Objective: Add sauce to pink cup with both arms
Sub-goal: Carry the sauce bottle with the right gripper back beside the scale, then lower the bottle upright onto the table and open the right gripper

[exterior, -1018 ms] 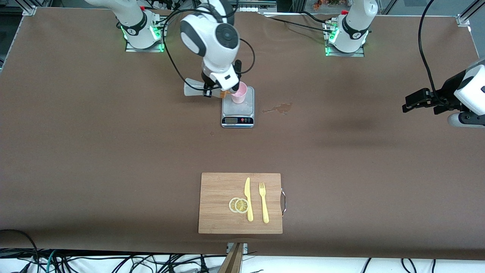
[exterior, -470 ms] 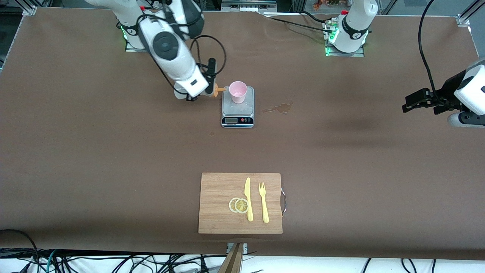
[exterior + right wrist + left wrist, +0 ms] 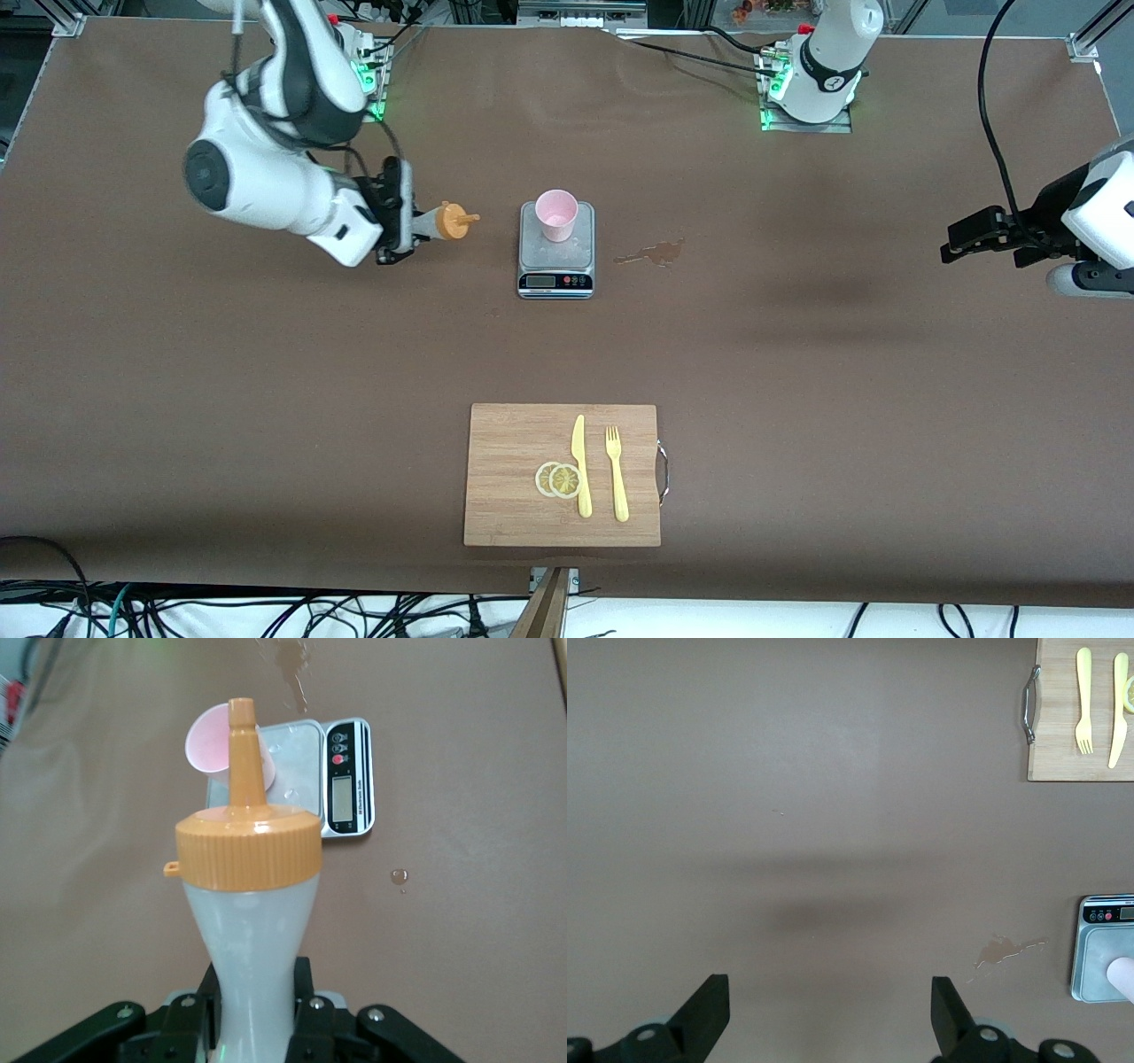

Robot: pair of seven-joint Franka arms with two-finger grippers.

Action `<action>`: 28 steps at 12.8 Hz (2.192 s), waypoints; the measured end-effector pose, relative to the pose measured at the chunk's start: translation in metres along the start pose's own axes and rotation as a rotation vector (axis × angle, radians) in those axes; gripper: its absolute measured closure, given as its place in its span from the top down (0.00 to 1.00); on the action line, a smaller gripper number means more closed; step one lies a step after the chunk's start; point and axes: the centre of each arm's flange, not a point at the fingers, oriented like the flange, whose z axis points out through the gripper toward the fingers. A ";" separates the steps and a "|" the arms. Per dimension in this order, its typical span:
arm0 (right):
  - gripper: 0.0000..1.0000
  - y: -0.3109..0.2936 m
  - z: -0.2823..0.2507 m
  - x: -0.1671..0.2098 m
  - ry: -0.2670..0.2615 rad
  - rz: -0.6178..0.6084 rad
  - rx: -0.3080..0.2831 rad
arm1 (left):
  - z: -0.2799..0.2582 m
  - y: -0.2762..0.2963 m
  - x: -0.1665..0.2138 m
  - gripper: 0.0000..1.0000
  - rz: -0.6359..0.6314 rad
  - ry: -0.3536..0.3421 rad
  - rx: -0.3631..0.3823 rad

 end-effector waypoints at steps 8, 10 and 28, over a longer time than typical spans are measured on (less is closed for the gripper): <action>0.33 0.048 0.030 -0.218 0.526 -0.165 0.147 | 0.000 0.000 0.000 1.00 0.000 0.000 0.000; 0.33 0.060 0.050 -0.245 0.584 -0.215 0.171 | 0.000 0.000 0.000 1.00 0.000 0.000 0.000; 1.00 0.097 -0.022 -0.348 0.496 -0.280 0.192 | 0.000 0.000 0.000 1.00 0.000 0.000 0.000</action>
